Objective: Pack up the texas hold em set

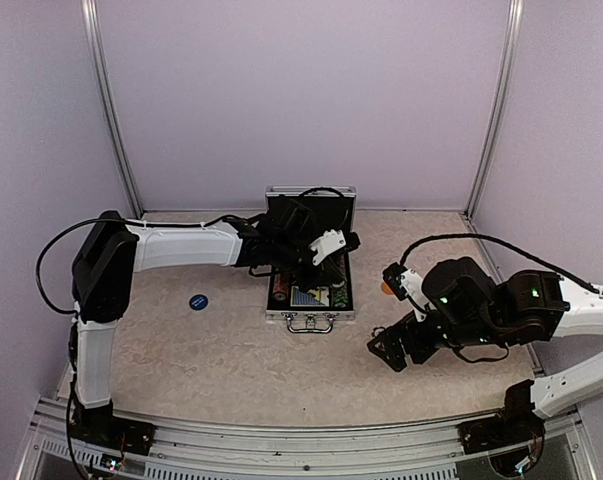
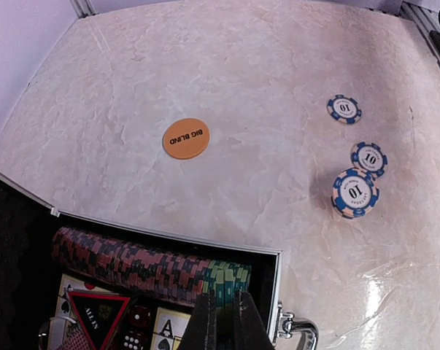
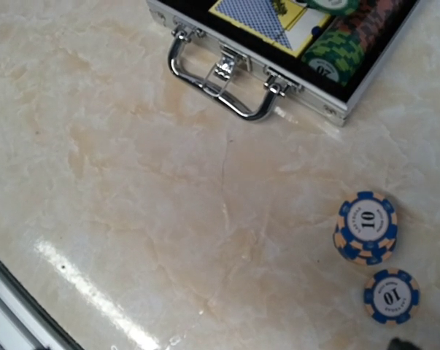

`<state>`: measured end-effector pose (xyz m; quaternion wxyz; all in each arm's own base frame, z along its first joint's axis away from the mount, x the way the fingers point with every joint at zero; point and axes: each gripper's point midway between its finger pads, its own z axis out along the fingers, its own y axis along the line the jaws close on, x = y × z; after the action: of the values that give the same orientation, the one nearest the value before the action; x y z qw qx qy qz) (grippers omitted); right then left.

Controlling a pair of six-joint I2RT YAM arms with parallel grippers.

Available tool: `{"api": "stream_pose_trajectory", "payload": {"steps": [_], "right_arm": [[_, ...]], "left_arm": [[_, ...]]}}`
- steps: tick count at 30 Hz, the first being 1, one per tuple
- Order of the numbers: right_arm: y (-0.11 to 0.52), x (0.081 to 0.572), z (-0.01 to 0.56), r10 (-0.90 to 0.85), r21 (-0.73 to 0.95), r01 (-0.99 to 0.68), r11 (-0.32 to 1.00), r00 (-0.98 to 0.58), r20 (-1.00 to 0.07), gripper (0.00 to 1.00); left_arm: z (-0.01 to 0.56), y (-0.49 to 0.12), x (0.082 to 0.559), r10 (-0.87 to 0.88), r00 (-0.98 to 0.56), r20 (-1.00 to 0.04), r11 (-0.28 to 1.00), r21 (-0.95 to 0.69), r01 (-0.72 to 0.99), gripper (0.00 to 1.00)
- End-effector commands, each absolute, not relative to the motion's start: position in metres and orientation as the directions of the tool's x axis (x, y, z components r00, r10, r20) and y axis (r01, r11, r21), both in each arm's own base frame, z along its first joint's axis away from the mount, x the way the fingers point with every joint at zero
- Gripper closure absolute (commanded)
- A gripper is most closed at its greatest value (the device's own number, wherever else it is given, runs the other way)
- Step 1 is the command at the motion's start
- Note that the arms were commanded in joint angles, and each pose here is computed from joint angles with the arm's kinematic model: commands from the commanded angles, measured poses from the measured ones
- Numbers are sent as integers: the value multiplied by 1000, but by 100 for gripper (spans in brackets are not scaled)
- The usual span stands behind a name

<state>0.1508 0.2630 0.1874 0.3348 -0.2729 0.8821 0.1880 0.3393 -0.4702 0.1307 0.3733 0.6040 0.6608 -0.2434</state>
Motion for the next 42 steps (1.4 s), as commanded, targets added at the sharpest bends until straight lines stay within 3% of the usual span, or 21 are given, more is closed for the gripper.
{"api": "stream_pose_trajectory", "payload": {"steps": [1, 7, 16, 28, 36, 42], "right_arm": [[260, 155, 190, -322, 166, -589, 791, -631, -705, 0], [261, 155, 189, -318, 173, -586, 792, -638, -701, 0], [262, 154, 186, -320, 180, -585, 791, -645, -694, 0], [266, 156, 180, -333, 173, -589, 790, -648, -685, 0], [268, 156, 177, -338, 176, -592, 786, -650, -681, 0], [270, 156, 178, -340, 179, -597, 782, -649, -680, 0]], "left_arm": [[114, -480, 336, 667, 99, -738, 72, 196, 978, 100], [81, -489, 329, 732, 120, -670, 19, 197, 980, 100], [67, -486, 329, 748, 112, -654, 22, 192, 981, 100], [99, -480, 357, 723, 106, -683, 180, 334, 925, 100], [142, -478, 334, 639, 158, -753, 143, 318, 937, 100], [129, -481, 320, 676, 159, -720, 89, 294, 952, 100]]}}
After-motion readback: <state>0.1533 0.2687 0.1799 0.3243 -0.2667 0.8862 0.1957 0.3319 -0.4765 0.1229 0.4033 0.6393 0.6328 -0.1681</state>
